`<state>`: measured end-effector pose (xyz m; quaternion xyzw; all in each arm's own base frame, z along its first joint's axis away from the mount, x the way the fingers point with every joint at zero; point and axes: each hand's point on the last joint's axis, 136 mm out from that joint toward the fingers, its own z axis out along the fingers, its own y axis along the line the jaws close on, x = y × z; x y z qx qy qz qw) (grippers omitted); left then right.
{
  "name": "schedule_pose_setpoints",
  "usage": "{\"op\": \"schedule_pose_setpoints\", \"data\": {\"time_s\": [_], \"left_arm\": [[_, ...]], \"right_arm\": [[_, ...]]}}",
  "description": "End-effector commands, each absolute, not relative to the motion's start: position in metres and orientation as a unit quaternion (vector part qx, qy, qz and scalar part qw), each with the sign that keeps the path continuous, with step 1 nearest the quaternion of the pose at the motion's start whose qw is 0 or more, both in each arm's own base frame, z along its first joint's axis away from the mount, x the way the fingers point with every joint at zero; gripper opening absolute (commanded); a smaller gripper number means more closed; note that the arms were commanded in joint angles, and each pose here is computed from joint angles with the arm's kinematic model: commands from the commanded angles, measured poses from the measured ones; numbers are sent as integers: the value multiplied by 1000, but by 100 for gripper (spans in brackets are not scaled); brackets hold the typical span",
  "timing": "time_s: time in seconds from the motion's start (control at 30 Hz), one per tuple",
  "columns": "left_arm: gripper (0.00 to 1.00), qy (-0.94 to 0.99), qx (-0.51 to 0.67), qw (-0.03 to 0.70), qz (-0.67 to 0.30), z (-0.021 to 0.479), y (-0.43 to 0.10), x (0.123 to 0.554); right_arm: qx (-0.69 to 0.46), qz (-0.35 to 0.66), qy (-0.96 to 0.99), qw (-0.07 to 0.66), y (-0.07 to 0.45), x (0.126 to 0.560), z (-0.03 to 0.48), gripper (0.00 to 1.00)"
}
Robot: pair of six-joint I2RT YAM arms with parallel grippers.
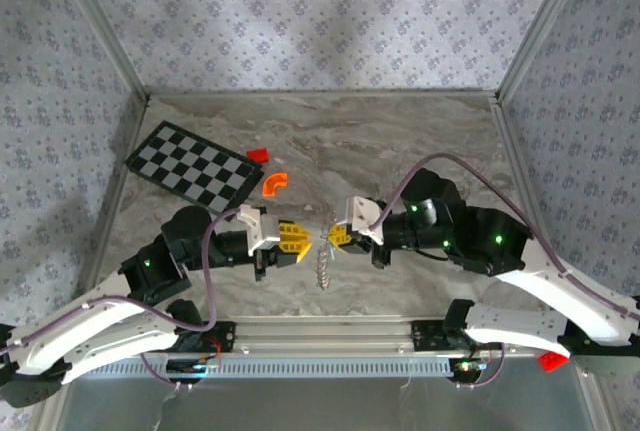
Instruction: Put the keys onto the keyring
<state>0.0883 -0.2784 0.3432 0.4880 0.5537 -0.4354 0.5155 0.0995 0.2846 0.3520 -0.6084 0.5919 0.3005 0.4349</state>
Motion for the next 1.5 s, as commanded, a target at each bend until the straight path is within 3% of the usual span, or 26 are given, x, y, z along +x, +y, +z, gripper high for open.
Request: {"op": "schedule_pose_setpoints", "data": {"time_s": [0.0, 1.07, 1.47], "left_arm": [[19, 550, 499, 512, -431, 349, -276, 84], [24, 553, 502, 498, -440, 344, -299, 94], [5, 553, 502, 496, -442, 342, -302, 95]], "right_arm": [[-626, 271, 602, 415, 277, 99, 346, 0], [-646, 259, 597, 399, 292, 97, 337, 0], [-646, 263, 594, 401, 294, 96, 337, 0]]}}
